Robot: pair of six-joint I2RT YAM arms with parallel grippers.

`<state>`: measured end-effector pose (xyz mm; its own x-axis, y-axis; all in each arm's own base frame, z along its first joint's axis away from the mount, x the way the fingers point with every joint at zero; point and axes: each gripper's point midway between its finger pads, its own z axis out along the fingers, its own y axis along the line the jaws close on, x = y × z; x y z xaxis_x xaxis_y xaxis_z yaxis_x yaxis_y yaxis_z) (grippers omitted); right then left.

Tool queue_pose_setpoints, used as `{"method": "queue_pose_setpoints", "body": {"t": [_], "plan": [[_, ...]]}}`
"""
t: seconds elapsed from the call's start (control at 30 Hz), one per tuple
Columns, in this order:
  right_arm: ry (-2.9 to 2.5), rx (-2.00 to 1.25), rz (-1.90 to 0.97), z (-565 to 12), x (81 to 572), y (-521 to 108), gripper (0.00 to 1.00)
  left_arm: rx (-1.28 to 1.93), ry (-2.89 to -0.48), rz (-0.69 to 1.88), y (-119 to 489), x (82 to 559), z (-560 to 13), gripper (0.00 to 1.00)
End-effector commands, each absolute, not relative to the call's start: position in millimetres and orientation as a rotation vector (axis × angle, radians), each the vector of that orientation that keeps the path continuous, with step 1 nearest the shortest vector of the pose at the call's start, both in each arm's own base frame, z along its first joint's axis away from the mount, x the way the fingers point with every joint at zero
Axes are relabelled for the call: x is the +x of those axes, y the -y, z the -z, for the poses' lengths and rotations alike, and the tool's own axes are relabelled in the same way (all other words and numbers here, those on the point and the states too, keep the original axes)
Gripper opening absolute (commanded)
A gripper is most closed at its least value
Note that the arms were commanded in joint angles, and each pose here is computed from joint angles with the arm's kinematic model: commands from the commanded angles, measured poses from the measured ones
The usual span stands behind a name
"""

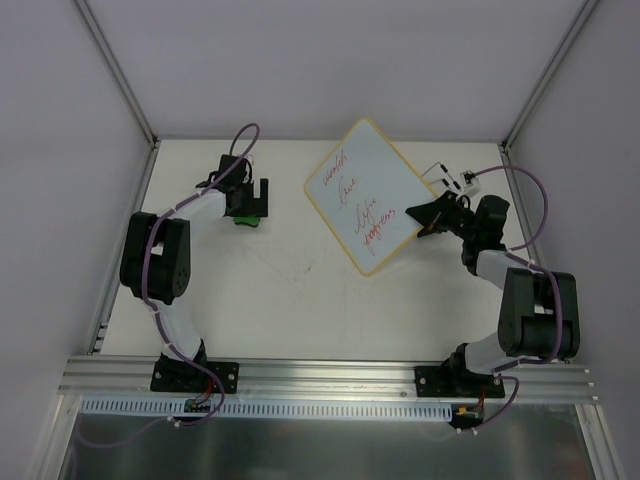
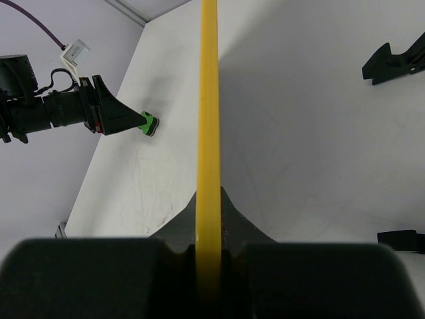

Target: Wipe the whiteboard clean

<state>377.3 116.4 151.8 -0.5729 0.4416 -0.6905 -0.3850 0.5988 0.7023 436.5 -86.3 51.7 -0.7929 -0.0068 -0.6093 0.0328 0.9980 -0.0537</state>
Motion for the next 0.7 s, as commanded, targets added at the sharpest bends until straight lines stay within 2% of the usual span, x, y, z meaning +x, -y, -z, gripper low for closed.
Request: {"method": "queue_pose_setpoints", "body": {"t": [0.0, 0.23, 0.67], "plan": [[-1.844, -0.059, -1.037, -159, 385, -118, 0.00, 0.125, -2.462, 0.095, 95, 448, -62, 0.99], [-1.844, -0.054, -1.041, -159, 385, -118, 0.00, 0.084, -2.514, 0.045, 88, 446, -54, 0.94], [-1.848, -0.055, -1.046, -158, 384, -119, 0.00, 0.060, -2.609, 0.016, 85, 443, -39, 0.95]]}}
